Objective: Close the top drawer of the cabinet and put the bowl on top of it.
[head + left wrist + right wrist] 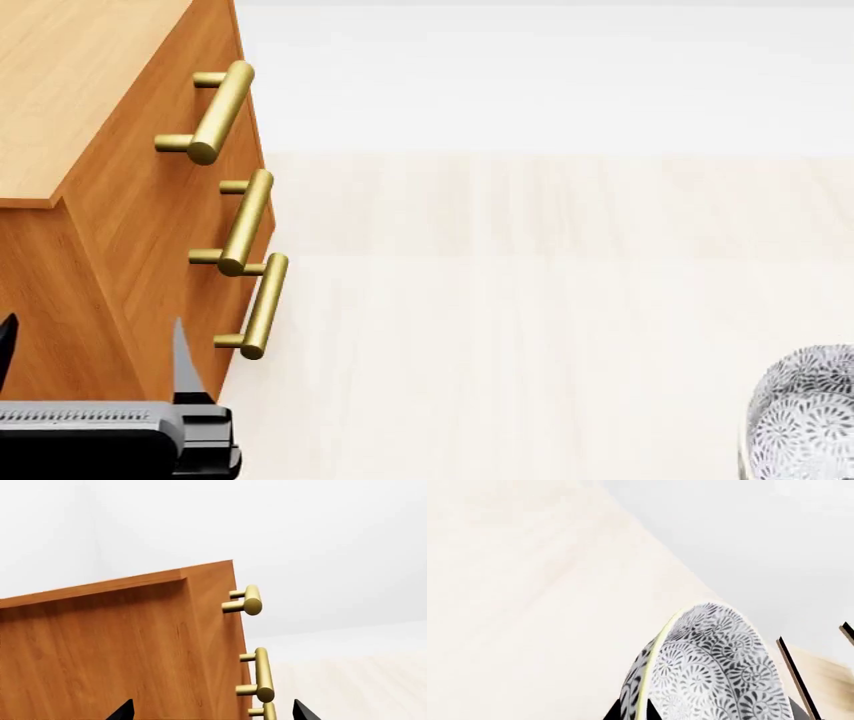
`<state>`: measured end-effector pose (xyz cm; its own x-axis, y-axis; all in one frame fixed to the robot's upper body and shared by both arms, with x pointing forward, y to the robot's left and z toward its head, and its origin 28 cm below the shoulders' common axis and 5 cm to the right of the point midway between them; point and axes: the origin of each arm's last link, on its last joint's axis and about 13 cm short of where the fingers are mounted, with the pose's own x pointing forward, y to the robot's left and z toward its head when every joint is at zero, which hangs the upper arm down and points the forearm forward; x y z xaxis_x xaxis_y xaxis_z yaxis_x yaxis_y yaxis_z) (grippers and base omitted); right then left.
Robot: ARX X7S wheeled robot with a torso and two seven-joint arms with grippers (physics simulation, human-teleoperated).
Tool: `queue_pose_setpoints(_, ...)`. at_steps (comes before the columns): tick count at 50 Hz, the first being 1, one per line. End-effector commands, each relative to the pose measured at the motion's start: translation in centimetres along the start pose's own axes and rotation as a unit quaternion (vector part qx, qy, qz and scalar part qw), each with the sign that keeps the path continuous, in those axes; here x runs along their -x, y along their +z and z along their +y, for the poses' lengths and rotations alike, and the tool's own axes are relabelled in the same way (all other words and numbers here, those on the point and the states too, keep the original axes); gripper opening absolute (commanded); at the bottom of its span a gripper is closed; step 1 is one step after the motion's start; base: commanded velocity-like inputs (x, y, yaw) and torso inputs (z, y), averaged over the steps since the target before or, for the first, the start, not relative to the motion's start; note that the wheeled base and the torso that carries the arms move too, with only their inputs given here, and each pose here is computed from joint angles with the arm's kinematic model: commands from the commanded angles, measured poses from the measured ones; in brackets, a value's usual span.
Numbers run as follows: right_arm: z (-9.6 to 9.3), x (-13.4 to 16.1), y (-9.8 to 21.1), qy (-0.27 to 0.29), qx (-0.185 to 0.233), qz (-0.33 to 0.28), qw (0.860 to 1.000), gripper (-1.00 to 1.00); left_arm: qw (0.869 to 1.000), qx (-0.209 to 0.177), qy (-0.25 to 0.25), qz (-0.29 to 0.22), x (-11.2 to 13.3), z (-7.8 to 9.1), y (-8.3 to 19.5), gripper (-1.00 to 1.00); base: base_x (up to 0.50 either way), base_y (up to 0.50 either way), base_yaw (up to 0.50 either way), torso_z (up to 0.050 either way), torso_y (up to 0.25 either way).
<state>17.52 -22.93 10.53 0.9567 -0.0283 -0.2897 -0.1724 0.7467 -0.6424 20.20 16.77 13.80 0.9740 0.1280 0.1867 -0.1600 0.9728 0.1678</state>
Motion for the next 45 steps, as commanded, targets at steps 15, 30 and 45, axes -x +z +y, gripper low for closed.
queue_pose_setpoints(15, -6.2, 0.7, 12.6, -0.093, -0.098, -0.247, 0.960, -1.00, 1.000, -0.001, 0.011, 0.005, -0.2, 0.2, -0.1, 1.00, 0.00, 0.00, 0.00, 0.000, 0.000)
queue_pose_setpoints(30, -10.3, 2.1, 21.8, -0.111, -0.109, -0.321, 0.934, -1.00, 1.000, 0.017, 0.009, 0.007, -0.3, 0.7, 0.2, 1.00, 0.00, 0.00, 0.00, 0.004, 0.120)
queue_pose_setpoints(45, -11.8, 2.7, 27.4, -0.109, -0.104, -0.363, 0.920, -1.00, 0.999, 0.032, 0.001, 0.012, -0.3, 0.9, 0.5, 1.00, 0.00, 0.00, 0.00, 0.009, 0.240)
